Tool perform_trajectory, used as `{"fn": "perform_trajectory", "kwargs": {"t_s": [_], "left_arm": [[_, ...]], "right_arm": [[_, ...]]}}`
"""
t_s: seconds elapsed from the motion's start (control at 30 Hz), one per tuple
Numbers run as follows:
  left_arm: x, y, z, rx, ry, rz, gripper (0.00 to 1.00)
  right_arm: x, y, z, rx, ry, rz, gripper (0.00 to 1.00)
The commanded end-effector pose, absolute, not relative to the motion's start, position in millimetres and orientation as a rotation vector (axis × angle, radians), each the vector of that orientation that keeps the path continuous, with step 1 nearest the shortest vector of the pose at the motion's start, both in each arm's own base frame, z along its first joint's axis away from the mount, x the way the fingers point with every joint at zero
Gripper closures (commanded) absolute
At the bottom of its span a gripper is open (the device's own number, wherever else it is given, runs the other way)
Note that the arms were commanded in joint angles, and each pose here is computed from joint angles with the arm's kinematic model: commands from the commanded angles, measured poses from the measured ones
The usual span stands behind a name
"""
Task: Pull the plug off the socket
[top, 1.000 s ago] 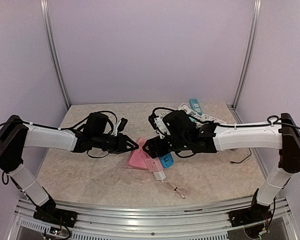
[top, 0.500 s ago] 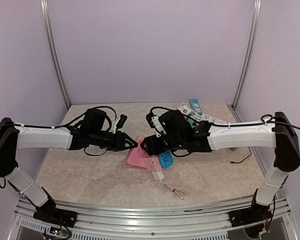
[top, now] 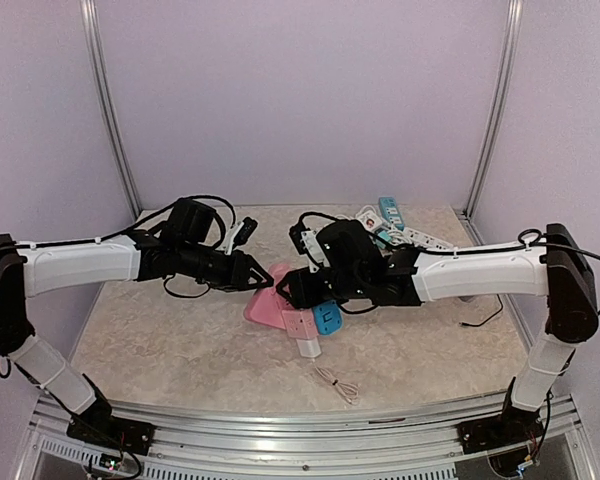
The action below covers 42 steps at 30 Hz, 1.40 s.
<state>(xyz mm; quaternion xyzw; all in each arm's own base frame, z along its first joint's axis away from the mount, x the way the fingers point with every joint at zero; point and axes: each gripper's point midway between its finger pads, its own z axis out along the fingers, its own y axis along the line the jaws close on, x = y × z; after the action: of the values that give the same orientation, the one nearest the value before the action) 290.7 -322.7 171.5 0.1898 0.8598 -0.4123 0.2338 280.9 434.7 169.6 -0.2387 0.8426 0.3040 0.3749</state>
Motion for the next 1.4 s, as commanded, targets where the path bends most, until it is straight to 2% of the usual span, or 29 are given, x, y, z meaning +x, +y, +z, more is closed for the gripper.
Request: {"fn": "perform_trajectory", "kwargs": {"t_s": [0.0,0.1,0.23,0.7,0.93,1.37], "left_arm": [[292,-329,190,0.599,2.271,-1.139,0.88],[292,-332,187,0.634,2.242,-1.147,0.88],[291,-331,185,0.638,2.225,-1.157,0.88],[294,-329,176,0.636,2.242,-1.128,0.88],[294,-329,177,0.633,2.241,-1.126,0.88],[293,-330,179,0.649,2.234,-1.139,0.88]], "right_arm": [[276,435,171,-0.591,2.153,0.813,0.42],[275,432,172,-0.578,2.153,0.81,0.37],[279,428,175,-0.548,2.147,0.785,0.37],[275,429,176,-0.583,2.118,0.804,0.44],[276,434,179,-0.571,2.106,0.828,0.57],[275,434,178,-0.57,2.108,0.825,0.9]]}}
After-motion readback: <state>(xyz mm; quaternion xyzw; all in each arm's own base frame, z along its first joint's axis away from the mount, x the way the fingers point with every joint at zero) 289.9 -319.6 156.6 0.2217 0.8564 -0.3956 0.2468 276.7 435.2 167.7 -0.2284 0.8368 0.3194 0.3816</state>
